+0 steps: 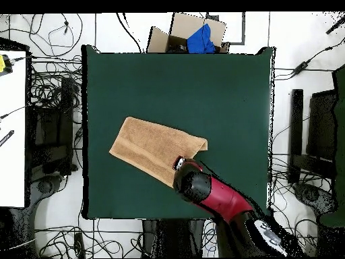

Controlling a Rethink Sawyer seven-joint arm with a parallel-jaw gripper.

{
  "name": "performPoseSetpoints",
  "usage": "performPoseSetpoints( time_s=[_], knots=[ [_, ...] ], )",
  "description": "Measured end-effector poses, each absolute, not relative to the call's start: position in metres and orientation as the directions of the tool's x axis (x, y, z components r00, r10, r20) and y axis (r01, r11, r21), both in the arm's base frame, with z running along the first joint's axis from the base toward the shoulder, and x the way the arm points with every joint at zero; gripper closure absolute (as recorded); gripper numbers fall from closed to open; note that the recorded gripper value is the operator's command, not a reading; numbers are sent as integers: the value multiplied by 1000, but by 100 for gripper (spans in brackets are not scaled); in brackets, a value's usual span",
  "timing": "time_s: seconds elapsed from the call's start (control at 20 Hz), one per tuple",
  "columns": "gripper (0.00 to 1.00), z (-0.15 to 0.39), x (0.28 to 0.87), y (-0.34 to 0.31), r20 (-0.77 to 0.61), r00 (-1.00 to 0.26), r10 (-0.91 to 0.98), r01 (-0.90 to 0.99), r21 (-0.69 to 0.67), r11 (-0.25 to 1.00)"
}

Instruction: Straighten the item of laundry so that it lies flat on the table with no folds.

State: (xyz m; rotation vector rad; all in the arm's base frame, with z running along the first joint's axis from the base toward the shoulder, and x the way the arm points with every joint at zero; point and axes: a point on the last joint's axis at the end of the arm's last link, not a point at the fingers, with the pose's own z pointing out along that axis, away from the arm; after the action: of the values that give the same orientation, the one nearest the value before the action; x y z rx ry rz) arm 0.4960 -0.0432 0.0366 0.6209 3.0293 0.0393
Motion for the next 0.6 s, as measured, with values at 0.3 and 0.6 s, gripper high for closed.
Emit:
performPoseSetpoints(
  time_s=[0.3, 0.6],
  knots=[
    [100, 50, 495, -41, -55, -915, 400, 399, 35, 916],
    [100, 61, 479, -35, -38, -915, 402, 400, 32, 916]
  ],
)
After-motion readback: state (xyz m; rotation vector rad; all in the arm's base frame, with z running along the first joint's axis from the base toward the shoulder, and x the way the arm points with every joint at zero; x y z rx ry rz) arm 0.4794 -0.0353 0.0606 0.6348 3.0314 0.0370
